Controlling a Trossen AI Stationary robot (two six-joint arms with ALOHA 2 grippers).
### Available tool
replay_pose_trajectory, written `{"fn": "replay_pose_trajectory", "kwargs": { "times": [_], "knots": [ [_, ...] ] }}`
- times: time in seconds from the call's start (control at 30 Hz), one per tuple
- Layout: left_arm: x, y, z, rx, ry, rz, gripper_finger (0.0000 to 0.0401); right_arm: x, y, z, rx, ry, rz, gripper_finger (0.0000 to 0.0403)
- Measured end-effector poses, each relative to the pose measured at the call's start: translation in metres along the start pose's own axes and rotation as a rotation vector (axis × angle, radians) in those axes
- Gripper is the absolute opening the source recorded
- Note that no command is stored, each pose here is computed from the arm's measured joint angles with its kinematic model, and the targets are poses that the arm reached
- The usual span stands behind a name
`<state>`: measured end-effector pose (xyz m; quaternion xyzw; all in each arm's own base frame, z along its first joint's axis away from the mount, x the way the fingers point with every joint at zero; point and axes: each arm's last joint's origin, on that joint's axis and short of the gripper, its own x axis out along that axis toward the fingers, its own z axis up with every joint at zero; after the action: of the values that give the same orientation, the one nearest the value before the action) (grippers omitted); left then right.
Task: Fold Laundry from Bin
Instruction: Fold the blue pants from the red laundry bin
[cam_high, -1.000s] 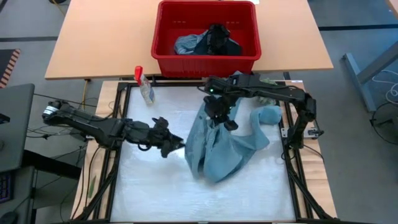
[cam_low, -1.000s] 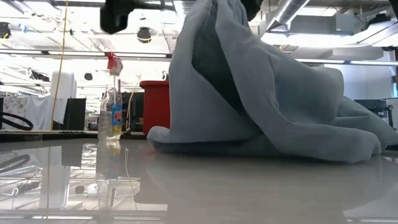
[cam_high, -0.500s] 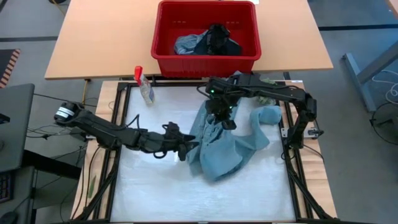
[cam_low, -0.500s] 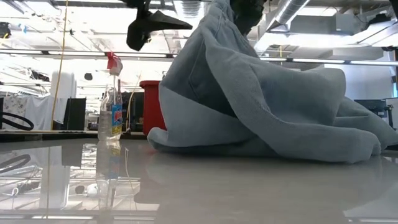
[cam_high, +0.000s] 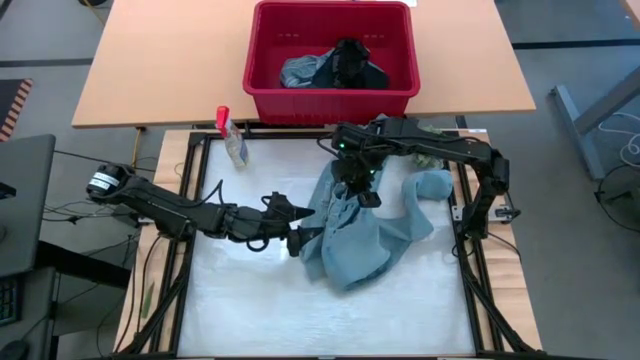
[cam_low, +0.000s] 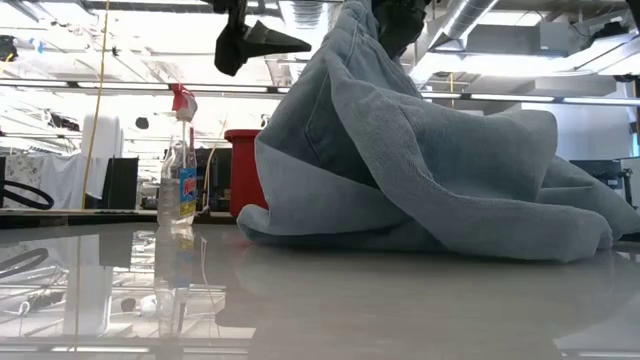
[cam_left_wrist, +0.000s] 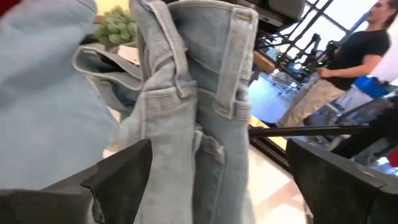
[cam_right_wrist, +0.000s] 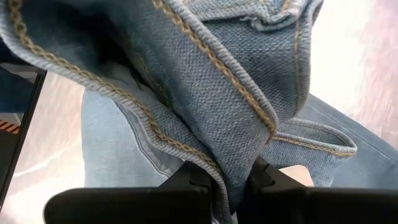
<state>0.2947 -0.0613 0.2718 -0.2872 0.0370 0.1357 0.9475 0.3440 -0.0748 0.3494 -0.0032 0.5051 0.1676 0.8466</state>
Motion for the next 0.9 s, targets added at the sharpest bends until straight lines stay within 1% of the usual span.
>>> {"fn": "replay_pose_trajectory", "kwargs": {
  "times": [0.27, 0.47, 0.63, 0.7, 0.83, 0.9],
  "knots": [
    [0.000, 0.008, -0.006, 0.054, 0.004, 0.128, 0.0359, 0.000, 0.000, 0.000, -0.009, -0.003, -0.002, 0.0052],
    [0.001, 0.008, -0.004, 0.067, 0.000, 0.121, 0.0359, 0.000, 0.000, 0.001, -0.012, -0.006, -0.010, 0.0052],
    [0.004, 0.015, -0.001, 0.079, -0.002, 0.154, 0.0359, 0.000, -0.002, 0.002, -0.017, -0.013, -0.031, 0.0052],
    [0.009, 0.020, 0.000, 0.070, 0.011, 0.148, 0.0359, 0.000, -0.002, 0.002, -0.017, -0.013, -0.032, 0.0052],
    [0.020, 0.025, 0.002, 0.035, 0.053, 0.046, 0.0359, 0.000, -0.002, 0.002, -0.010, -0.014, -0.032, 0.0052],
    [0.027, 0.029, -0.001, 0.025, 0.081, 0.016, 0.0359, 0.000, -0.002, 0.002, -0.009, -0.012, -0.031, 0.0052]
  ]
}}
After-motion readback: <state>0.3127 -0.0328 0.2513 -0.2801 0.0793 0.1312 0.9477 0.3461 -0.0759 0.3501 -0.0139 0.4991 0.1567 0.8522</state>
